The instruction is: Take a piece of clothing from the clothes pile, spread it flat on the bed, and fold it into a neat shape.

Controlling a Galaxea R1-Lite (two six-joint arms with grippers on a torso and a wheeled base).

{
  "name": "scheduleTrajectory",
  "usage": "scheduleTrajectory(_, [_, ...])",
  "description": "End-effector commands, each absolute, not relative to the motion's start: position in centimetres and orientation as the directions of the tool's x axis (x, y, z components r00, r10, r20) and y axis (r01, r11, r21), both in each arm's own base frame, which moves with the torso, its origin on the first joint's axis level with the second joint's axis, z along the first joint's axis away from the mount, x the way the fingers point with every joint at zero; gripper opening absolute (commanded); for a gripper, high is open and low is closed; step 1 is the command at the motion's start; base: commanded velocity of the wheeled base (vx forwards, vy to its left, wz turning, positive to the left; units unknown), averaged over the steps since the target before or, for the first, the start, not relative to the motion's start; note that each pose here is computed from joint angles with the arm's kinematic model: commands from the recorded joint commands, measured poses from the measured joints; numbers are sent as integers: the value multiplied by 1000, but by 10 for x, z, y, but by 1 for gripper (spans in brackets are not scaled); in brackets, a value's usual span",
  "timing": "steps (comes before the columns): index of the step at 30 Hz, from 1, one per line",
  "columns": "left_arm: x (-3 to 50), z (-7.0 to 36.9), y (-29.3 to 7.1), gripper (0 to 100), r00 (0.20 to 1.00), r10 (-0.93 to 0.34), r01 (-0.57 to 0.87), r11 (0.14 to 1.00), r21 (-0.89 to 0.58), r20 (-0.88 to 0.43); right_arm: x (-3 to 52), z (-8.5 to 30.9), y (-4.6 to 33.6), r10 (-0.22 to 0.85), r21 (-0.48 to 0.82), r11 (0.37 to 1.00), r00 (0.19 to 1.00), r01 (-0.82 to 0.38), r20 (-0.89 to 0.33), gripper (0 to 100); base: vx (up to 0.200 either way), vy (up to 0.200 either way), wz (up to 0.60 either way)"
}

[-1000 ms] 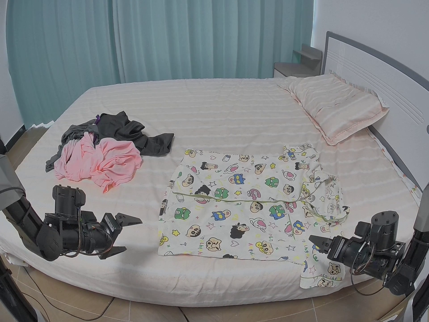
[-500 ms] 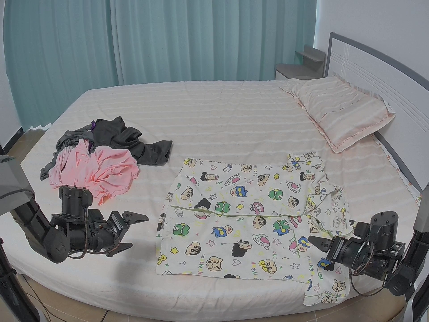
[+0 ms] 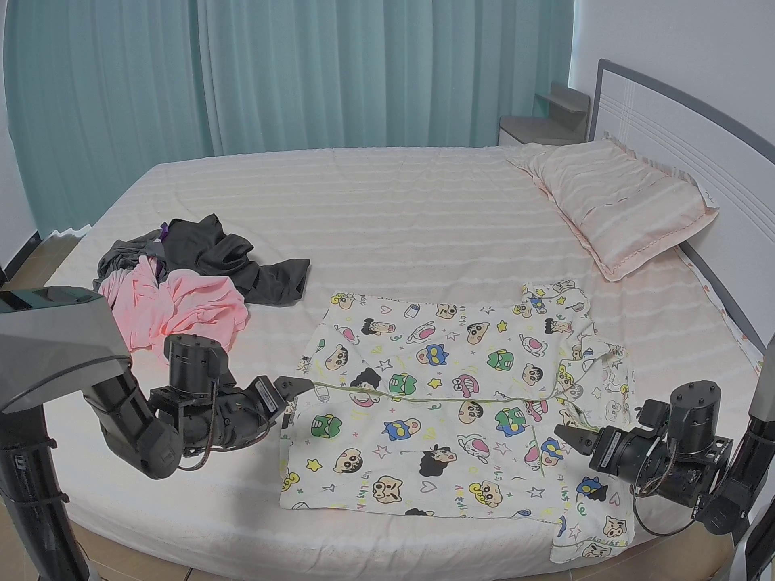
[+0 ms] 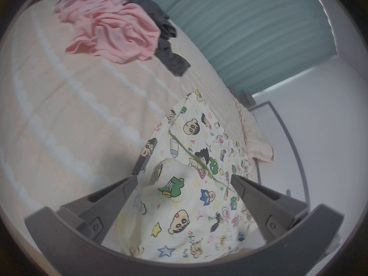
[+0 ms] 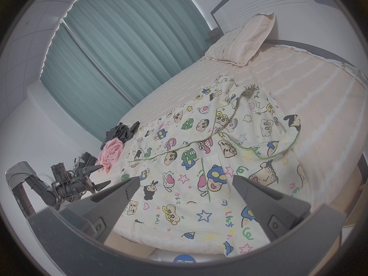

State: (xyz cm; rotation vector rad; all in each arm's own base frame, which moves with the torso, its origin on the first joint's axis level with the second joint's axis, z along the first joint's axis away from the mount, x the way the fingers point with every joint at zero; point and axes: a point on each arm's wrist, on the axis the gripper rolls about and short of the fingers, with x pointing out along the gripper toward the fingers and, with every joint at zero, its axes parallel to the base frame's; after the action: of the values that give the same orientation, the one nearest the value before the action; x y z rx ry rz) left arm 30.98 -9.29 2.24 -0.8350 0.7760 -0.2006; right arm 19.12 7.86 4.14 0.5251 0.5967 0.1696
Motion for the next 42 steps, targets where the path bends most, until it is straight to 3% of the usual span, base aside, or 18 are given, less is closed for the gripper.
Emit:
scheduleTrajectory(1, [320,1,-107,100,684,-463,-59,735,-676,-563,187,41,78,304,515,857,812,-5,-498,100,0,0,0])
scheduleTrajectory(22, [339,-20,-114,100,675,-457,-17,775,-632,-579,187,40,79,304,513,858,808,-2,-505,100,0,0,0])
scheduleTrajectory(23, [340,-22,-115,0,670,-456,-20,777,-629,-586,187,40,79,303,513,859,808,-1,-506,100,0,0,0])
scheduleTrajectory(33, [359,-15,-109,0,673,-381,-86,811,-579,-634,187,41,78,304,514,858,810,-3,-502,100,0,0,0])
scheduleTrajectory(42, [379,-4,-103,0,724,-350,-73,818,-571,-595,187,40,79,303,513,859,808,-1,-506,100,0,0,0])
